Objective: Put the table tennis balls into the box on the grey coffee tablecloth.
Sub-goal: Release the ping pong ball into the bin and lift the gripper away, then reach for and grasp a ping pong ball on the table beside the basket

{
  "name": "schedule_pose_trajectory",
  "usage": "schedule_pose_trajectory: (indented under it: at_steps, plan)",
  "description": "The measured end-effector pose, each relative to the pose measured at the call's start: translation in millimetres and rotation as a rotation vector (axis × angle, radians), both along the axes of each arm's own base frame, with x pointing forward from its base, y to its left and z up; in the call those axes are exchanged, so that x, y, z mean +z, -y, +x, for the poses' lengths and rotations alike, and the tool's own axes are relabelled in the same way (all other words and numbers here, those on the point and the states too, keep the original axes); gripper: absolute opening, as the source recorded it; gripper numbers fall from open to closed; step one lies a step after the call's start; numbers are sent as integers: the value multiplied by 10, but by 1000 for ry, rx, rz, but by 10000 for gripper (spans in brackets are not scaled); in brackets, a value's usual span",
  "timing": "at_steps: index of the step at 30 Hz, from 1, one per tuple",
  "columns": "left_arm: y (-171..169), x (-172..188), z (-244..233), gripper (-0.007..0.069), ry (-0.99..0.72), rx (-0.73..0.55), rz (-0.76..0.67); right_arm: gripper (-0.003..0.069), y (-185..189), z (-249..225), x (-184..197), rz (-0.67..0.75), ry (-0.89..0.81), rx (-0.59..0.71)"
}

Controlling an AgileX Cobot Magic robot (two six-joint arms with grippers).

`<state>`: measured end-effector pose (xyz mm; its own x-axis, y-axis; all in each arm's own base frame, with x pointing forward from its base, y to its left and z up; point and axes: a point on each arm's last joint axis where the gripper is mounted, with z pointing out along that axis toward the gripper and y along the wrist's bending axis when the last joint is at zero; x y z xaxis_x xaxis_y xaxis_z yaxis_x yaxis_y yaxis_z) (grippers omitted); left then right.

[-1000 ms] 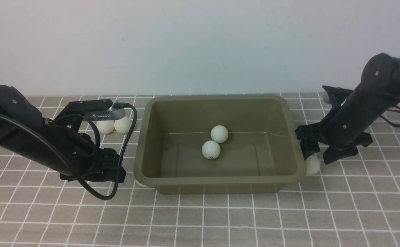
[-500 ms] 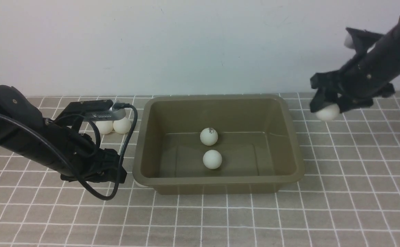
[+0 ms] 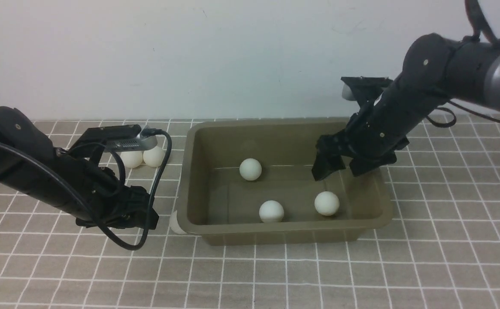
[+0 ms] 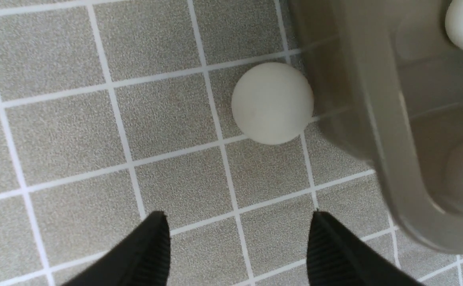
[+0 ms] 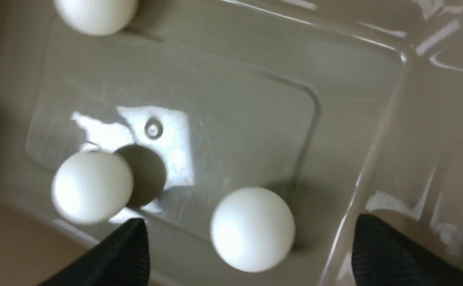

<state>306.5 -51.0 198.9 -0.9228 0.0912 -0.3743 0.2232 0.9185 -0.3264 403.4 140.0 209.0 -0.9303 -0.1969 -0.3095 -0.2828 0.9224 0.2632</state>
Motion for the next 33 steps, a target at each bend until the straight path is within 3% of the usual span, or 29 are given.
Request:
schedule_pose_trajectory:
  at_steps: [3, 5, 10, 11, 12, 17, 24, 29, 33]
  plan:
    - [7, 4, 2, 419, -1, 8, -11, 575, 70, 24, -108, -83, -13, -1]
    - [11, 6, 4, 419, 2, 6, -16, 494, 137, 36, -177, -141, -34, -13]
    - [85, 20, 16, 419, 35, -19, -27, 118, 491, 55, -81, -242, -47, -125]
    - [92, 21, 17, 419, 38, -21, -26, 105, 504, 50, -46, -238, -41, -128]
    - [161, 27, 26, 419, 62, -32, -21, 32, 509, 14, 122, -208, -8, -134]
    - [377, 35, 86, 419, 140, -61, -2, -11, 469, -209, 784, -77, 131, -122]
    - [499, -215, 410, 419, 80, -44, 6, -13, 587, -838, 1843, 9, 406, -125]
    - [538, -439, 507, 415, -5, -78, 22, -13, 738, -1317, 2346, 46, 558, -147]
    - [535, -560, 508, 352, -56, -113, 48, -13, 903, -1632, 2603, 43, 651, -186]
